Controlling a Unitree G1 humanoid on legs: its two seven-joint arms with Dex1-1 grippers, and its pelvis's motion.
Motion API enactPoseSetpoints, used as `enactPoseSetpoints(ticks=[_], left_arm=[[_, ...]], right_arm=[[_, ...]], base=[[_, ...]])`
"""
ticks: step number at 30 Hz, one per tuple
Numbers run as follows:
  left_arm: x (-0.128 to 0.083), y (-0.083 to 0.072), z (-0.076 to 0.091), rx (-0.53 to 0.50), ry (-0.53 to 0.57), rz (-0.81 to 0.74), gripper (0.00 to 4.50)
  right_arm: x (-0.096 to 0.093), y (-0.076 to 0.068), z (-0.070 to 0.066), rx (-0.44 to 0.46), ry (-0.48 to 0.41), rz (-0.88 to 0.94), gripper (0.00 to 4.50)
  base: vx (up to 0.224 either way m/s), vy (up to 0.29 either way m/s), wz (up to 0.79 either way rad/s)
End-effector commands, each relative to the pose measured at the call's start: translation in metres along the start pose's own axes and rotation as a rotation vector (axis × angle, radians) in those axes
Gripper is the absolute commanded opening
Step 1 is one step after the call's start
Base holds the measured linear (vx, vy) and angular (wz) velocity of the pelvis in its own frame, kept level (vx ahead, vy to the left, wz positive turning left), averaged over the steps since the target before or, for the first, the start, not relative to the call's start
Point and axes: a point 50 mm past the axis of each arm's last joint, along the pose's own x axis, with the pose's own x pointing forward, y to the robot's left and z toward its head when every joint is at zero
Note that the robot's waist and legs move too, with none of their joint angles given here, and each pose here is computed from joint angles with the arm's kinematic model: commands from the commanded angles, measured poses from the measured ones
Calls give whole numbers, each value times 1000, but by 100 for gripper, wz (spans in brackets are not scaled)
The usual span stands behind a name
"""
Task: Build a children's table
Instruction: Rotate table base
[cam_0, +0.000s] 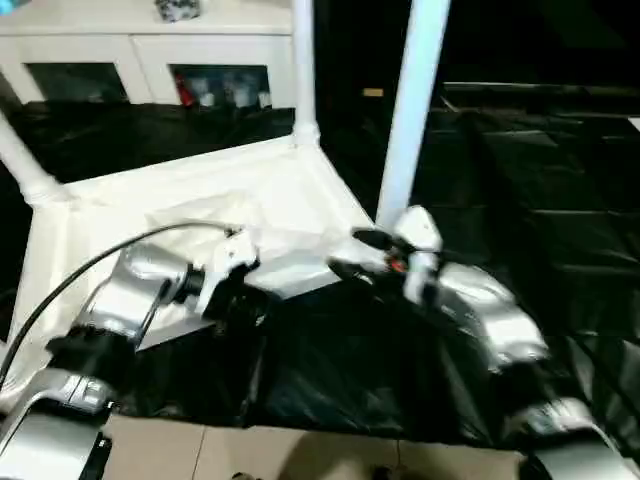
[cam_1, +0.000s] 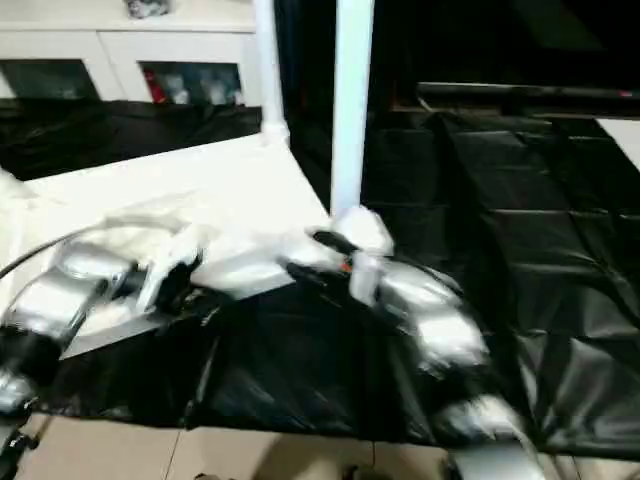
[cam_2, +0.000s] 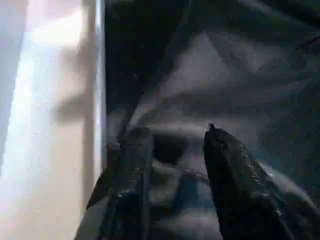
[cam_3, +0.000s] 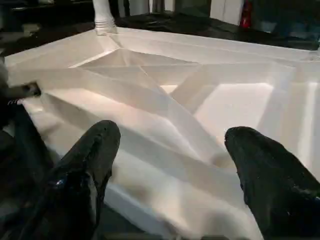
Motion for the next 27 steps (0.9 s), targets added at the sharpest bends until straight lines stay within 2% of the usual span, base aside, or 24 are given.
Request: enactPoseSetpoints(ticks=[1,7,10,12,13,17,19,21,22,25,27], left_arm=[[-9,6,-13,-15,103,108,208],[-13,3,-16,-18,148,177,258],[-16,5,-17,7,159,251,280],[-16,6,-16,17,154,269,302],[-17,8,-16,28,146,295,312],[-23,10,-15,42,109,391,328],[-25,11,-15,43,97,420,362],[-29,10,-16,59,61,469,362],[-30,8,-16,68,42,489,385],[-33,5,-19,62,4,544,400],[-34,3,-19,74,-26,559,430]], right_arm=[[16,-4,1,4,36,-95,386],[33,-8,8,42,41,-235,386],[36,-22,15,138,11,-447,386],[35,-26,16,167,2,-492,386],[32,-32,16,202,-9,-550,386],[23,-45,19,251,-37,-662,386],[21,-48,20,252,-44,-675,386],[15,-54,19,259,-47,-712,386],[12,-57,19,265,-48,-737,386],[5,-64,17,272,-48,-783,386],[2,-66,16,271,-48,-792,386]], base=[[0,0,0],[0,0,0],[0,0,0],[0,0,0],[0,0,0],[0,0,0],[0,0,0],[0,0,0],[0,0,0],[0,0,0],[0,0,0]])
